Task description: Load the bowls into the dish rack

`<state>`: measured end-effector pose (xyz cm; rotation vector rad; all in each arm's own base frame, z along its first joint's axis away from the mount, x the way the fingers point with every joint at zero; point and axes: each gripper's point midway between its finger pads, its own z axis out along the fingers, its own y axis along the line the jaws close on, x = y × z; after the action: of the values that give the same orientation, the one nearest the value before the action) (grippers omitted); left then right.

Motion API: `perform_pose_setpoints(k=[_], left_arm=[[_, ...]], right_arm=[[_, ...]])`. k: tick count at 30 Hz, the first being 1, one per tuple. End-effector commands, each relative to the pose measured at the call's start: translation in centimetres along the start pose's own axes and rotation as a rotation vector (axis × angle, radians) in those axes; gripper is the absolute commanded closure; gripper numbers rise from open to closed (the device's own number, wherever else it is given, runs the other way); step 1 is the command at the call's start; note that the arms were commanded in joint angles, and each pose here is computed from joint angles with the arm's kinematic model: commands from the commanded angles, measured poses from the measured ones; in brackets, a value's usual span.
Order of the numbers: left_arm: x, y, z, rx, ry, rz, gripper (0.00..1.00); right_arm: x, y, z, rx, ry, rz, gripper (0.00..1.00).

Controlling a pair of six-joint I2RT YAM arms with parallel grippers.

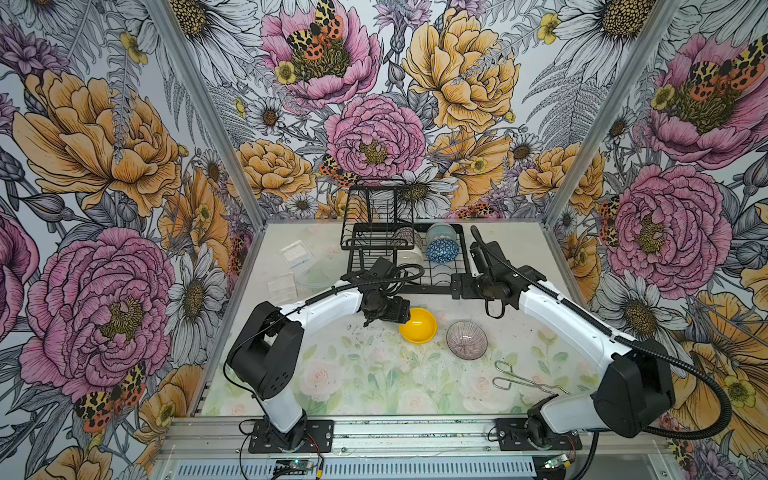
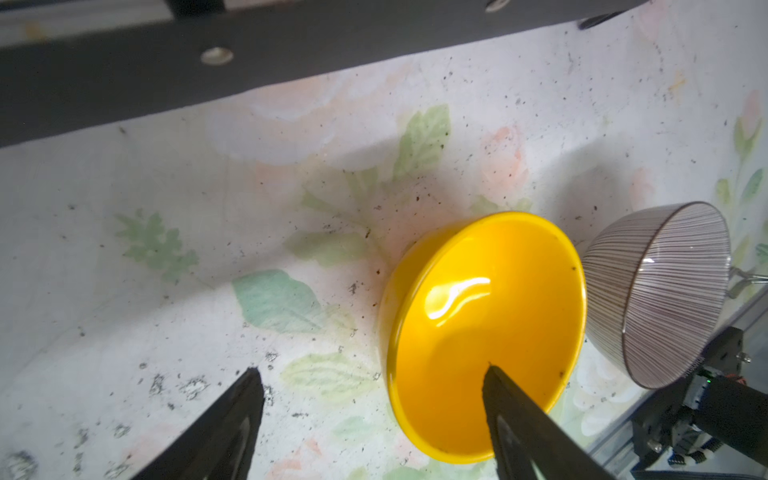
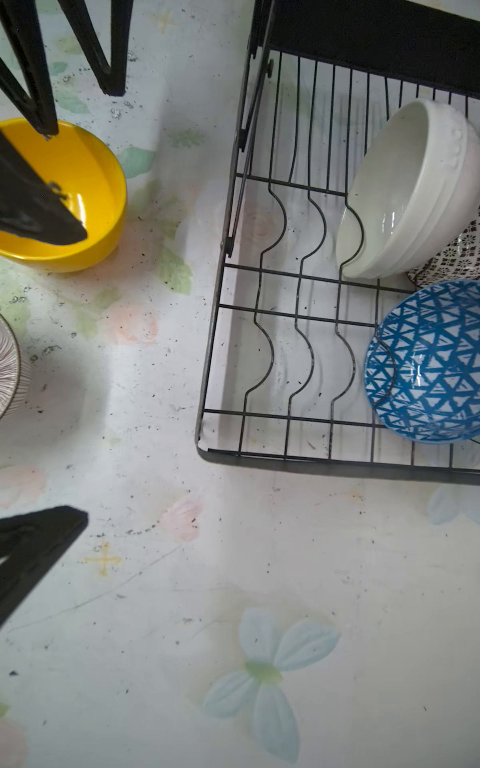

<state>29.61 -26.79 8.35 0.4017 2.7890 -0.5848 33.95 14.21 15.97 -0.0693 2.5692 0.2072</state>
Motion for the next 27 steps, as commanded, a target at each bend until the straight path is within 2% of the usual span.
perform_pose_setpoints(k=[1,10,17,27], left_arm=[[-1.3,-1.8,0.3,0.076,-0.027,0.011,0.22],[-0.6,-1.8,1.9,0.086,0.018,-0.002,0.51],[-0.1,-1.7,3.0,0.089,0.053,-0.012,0.68],[-0.5,-2.1,2.8,0.105,0.048,-0.003,0.91]], right_arm=[[-0.5,0.1,-0.4,-0.008,-0.005,0.020,0.00],[-0.2,0.1,0.1,-0.007,0.012,0.015,0.01],[-0.1,0.0,0.7,0.001,0.025,0.004,0.00],[-0.2,0.0,0.7,-0.002,0.026,-0.005,0.00]])
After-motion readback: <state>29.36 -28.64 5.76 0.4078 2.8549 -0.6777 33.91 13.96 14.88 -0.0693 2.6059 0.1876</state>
